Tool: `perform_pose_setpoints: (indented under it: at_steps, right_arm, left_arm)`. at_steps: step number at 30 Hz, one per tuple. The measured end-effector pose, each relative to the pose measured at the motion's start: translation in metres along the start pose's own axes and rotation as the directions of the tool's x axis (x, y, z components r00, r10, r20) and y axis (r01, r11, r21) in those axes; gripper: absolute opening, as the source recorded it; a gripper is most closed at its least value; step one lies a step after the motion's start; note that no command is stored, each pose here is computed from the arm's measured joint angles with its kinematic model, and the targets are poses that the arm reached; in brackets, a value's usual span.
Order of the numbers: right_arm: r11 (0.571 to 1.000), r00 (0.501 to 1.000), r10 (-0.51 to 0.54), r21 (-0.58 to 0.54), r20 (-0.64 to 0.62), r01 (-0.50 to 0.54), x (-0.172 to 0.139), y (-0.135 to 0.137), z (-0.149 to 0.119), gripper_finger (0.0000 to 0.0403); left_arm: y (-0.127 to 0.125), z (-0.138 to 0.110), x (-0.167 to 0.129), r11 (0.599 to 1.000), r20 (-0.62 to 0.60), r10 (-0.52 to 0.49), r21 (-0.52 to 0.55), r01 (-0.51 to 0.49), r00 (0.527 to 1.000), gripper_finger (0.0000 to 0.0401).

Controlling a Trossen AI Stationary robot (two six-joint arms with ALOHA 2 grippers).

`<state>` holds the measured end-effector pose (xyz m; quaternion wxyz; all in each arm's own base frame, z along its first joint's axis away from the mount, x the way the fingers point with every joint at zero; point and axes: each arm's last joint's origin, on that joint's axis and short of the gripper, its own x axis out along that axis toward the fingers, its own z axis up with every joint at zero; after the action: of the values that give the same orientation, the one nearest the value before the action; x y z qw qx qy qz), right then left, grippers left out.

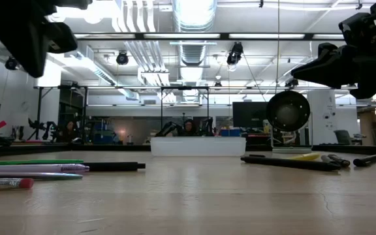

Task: Pick & place school supplies into a supply box
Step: Put the green pen into the black box

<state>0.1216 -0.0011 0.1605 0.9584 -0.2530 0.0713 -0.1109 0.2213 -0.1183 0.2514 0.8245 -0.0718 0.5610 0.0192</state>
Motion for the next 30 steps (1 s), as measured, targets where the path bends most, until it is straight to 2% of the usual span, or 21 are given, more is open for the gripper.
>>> perform_pose_setpoints:
  at_steps: [10, 30]
  right_arm:
    - [1.000, 1.000, 0.000, 0.001, 0.000, 0.000, 0.000, 0.000, 0.000, 0.0068]
    - [1.000, 1.000, 0.000, 0.000, 0.000, 0.000, 0.000, 0.000, 0.000, 0.0068]
  left_arm:
    - [0.000, -0.014, 0.000, 0.999, -0.084, 0.049, -0.013, -0.051, 0.995, 0.0000]
    - [-0.001, -0.011, 0.003, 0.999, -0.061, 0.033, -0.013, -0.034, 0.998, 0.0000]
